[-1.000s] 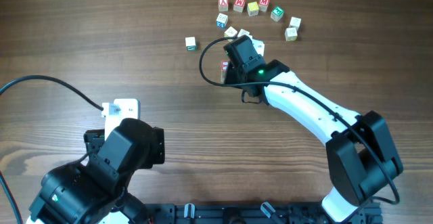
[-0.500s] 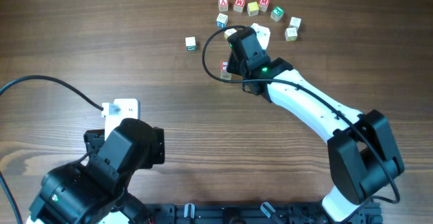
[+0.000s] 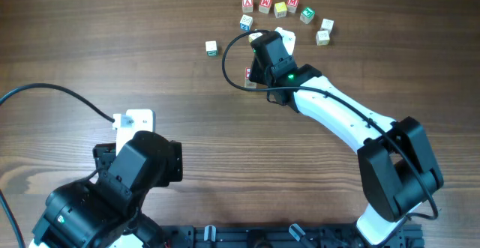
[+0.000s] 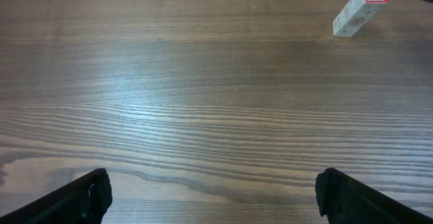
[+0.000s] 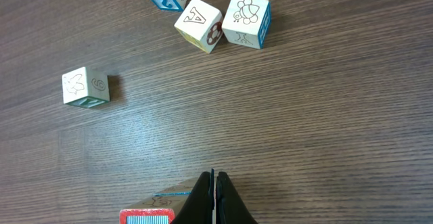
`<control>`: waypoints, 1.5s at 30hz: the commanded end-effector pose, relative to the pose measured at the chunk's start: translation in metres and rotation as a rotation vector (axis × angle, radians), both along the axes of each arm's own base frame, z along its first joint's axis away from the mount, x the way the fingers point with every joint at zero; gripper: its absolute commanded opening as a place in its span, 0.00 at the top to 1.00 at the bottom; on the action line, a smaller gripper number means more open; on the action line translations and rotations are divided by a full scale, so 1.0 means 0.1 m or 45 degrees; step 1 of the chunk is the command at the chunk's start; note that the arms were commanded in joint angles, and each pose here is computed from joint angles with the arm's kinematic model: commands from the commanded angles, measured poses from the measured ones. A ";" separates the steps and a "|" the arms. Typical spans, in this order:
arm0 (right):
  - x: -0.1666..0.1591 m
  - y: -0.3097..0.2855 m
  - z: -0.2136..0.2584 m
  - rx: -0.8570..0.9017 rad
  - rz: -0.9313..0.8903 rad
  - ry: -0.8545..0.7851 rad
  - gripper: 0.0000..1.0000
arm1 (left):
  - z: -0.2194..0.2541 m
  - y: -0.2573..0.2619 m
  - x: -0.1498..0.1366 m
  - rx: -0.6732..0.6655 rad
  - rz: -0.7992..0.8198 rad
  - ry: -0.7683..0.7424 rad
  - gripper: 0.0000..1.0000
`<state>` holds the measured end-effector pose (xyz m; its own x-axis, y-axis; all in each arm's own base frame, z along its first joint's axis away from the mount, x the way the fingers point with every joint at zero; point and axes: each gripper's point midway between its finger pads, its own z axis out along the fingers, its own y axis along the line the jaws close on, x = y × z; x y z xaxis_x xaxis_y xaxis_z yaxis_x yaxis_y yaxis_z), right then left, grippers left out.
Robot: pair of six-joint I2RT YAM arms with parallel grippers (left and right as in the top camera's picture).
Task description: Form a tower
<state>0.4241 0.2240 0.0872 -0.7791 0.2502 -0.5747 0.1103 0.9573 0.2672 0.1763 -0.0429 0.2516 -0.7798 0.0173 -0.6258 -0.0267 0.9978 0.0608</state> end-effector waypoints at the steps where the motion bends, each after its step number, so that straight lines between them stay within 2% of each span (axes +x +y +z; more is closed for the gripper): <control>1: 0.00 0.00 -0.16 -0.019 0.018 0.040 0.96 | 0.01 0.01 0.00 0.004 -0.004 -0.007 0.00; 45: -0.01 0.12 -0.14 0.009 0.119 0.032 0.96 | 0.01 0.01 0.00 0.004 -0.004 -0.007 0.00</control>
